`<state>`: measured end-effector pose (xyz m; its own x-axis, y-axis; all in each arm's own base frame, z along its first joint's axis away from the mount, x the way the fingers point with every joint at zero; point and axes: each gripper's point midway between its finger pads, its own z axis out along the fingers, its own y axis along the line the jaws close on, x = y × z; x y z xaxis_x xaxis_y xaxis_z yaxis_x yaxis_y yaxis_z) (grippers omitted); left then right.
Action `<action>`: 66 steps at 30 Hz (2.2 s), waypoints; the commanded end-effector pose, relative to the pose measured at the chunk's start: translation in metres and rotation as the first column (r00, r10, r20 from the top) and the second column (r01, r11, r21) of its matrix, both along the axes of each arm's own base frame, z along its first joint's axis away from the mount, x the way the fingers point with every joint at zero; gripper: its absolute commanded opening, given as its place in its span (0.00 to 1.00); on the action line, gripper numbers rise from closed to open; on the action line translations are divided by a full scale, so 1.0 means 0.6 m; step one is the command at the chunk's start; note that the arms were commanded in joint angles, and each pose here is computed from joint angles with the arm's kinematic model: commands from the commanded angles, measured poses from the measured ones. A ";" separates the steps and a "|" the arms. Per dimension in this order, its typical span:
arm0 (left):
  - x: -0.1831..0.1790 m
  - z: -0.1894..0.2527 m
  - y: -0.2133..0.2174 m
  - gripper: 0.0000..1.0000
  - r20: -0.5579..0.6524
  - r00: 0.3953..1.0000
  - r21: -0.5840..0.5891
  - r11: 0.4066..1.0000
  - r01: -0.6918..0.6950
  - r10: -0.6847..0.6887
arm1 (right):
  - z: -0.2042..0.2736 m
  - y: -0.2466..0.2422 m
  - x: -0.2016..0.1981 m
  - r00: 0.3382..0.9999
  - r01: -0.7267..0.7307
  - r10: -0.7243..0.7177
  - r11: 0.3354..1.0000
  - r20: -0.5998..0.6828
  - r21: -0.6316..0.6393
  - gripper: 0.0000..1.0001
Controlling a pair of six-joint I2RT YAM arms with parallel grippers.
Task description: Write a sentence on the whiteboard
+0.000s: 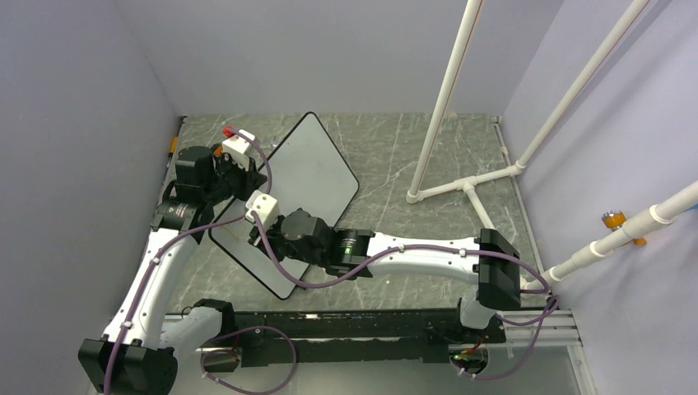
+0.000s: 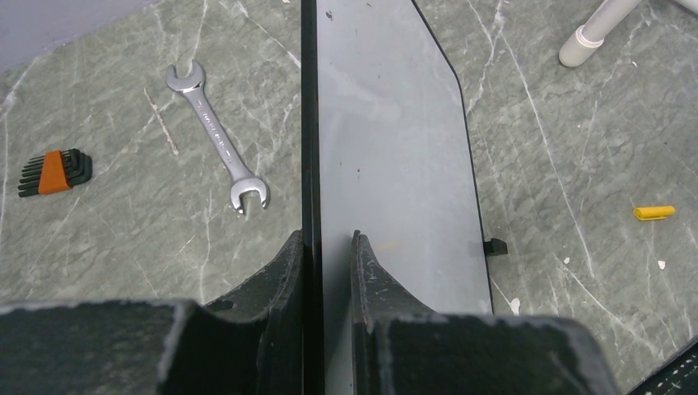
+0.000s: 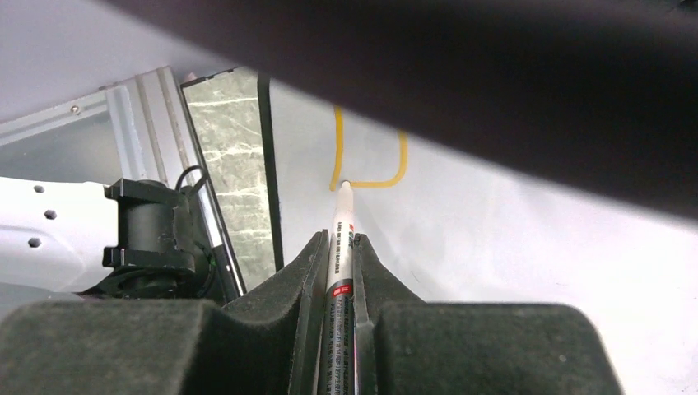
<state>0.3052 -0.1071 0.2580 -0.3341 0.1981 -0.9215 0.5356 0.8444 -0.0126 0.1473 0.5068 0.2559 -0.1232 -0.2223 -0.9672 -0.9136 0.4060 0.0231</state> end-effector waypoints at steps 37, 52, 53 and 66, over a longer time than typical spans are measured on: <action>-0.064 -0.094 0.002 0.00 -0.223 0.974 0.071 0.996 0.055 -0.038 | 0.081 -0.182 0.026 0.997 0.052 -0.063 0.970 0.038 0.238 0.00; -0.065 -0.094 0.000 0.00 -0.226 0.973 0.066 0.996 0.057 -0.041 | 0.087 -0.083 0.032 0.996 -0.079 0.068 0.975 0.063 0.208 0.00; -0.065 -0.095 0.001 0.00 -0.227 0.973 0.069 0.996 0.056 -0.039 | 0.086 -0.079 0.031 0.995 -0.086 0.075 0.975 0.062 0.205 0.00; -0.066 -0.090 0.001 0.00 -0.216 0.975 0.068 0.996 0.060 -0.044 | 0.112 -0.033 0.031 0.990 -0.137 0.123 0.960 0.070 0.244 0.00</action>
